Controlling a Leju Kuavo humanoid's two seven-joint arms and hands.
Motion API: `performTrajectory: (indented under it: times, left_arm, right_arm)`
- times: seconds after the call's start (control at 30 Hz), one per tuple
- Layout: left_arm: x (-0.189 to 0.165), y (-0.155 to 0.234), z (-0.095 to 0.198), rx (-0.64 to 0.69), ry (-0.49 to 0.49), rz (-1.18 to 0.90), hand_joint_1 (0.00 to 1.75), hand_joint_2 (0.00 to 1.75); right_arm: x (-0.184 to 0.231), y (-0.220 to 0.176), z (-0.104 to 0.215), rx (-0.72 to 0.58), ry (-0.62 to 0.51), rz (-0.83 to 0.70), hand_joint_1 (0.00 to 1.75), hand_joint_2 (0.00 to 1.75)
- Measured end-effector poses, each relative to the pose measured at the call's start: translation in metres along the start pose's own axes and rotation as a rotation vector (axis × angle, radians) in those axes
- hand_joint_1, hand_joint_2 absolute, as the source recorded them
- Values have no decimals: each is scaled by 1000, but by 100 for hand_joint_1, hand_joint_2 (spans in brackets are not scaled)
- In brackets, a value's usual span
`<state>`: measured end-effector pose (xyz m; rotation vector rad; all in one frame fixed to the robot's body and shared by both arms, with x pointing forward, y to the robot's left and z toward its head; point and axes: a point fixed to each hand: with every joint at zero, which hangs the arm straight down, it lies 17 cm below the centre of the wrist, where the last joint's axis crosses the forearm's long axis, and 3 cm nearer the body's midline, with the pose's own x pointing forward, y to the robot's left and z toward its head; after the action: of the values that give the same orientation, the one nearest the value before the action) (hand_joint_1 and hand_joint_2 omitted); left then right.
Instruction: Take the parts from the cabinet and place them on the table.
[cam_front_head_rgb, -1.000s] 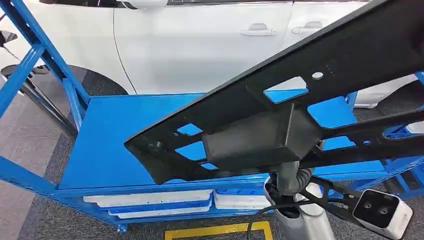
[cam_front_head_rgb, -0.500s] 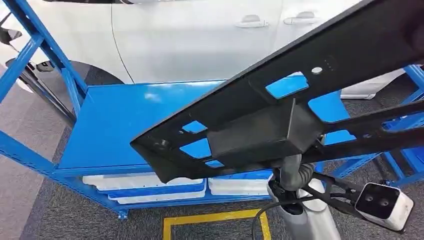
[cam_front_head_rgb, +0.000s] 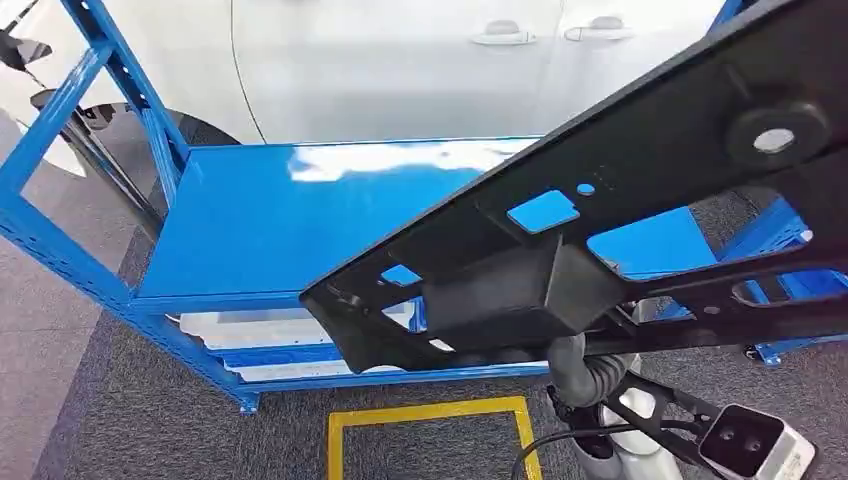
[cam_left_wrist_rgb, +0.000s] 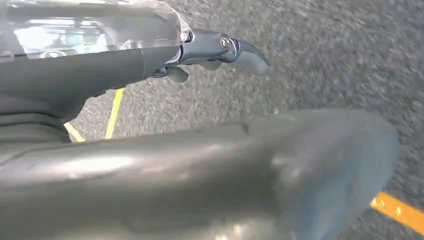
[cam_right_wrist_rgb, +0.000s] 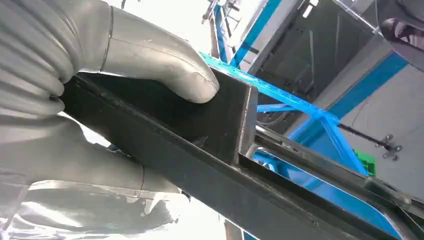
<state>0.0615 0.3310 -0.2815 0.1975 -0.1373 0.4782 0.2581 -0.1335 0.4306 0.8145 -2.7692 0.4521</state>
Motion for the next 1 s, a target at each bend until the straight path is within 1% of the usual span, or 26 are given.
performTrajectory:
  times: [0.1,0.27,0.47,0.6,1.0]
  left_arm:
    - [0,10,-2,17,0,5,0,0]
    - [-3,16,-2,27,3,6,0,0]
    - [-2,14,-2,17,1,-2,0,0]
    - [3,12,-2,6,-7,-10,0,0]
    - [5,4,-1,-13,-18,-12,0,0]
  right_arm:
    - [5,0,1,3,-5,9,175,175]
    - [5,-1,5,-1,8,19,175,175]
    - [5,2,9,10,20,6,175,175]
    - [5,-1,8,11,16,18,175,175]
    - [4,-4,8,16,18,33,175,175]
